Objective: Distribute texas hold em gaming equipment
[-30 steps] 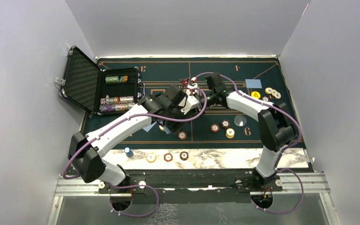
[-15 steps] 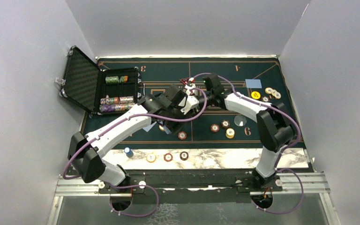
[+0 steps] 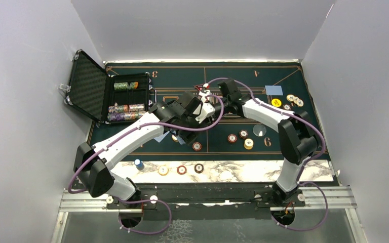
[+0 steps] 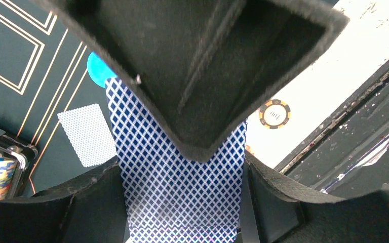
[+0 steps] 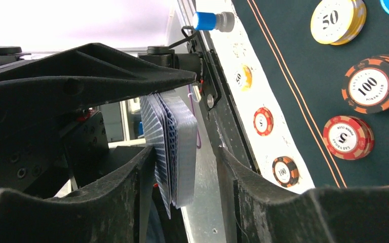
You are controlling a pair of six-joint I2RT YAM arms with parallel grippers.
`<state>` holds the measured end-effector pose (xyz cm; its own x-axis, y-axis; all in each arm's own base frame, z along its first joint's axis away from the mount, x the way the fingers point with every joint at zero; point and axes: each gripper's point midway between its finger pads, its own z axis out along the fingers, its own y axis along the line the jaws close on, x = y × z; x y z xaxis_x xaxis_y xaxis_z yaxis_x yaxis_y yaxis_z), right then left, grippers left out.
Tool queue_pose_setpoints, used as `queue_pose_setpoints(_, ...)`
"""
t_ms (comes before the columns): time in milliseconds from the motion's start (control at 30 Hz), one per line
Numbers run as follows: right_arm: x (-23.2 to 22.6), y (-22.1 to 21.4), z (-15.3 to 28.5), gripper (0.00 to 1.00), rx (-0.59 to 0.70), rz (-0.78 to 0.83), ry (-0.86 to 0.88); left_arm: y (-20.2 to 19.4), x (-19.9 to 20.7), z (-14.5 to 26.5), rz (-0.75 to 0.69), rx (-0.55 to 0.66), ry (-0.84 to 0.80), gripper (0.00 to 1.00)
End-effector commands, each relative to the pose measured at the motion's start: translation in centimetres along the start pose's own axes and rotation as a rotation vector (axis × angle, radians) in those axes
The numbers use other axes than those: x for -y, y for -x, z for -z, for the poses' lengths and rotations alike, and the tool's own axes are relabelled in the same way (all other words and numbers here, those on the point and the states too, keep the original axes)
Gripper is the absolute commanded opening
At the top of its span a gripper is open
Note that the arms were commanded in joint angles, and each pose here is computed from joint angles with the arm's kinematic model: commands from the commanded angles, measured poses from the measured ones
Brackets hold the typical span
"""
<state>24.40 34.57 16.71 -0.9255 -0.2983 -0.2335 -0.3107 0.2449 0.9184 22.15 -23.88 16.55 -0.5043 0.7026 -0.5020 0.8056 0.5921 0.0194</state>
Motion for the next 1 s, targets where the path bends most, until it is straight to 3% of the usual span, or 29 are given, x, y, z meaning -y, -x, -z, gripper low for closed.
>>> queue_pose_setpoints(0,1.6,1.0,1.5,0.46,0.054,0.014,-0.089,2.2,0.4,1.5,-0.011,0.087,-0.019,0.00)
queue_pose_setpoints(100,1.5,1.1,1.8,0.46,0.059,0.013,-0.083,2.2,0.4,1.6,-0.013,0.088,-0.016,0.00)
queue_pose_setpoints(167,1.4,1.2,2.1,0.52,0.064,0.014,-0.081,2.2,0.3,1.5,-0.012,0.087,-0.015,0.00)
queue_pose_setpoints(267,0.5,1.5,3.0,0.69,0.083,0.024,-0.065,2.1,0.3,1.5,-0.012,0.087,-0.015,0.00)
queue_pose_setpoints(367,-0.1,1.5,4.6,0.73,0.109,0.004,-0.031,2.1,0.2,1.5,-0.012,0.085,-0.011,0.00)
queue_pose_setpoints(733,-1.9,-0.3,4.3,0.46,0.116,-0.014,0.116,2.2,0.3,1.6,-0.015,0.090,-0.012,0.00)
queue_pose_setpoints(967,-2.6,0.0,4.3,0.42,0.130,0.001,0.128,2.2,0.3,1.5,-0.016,0.086,-0.015,0.00)
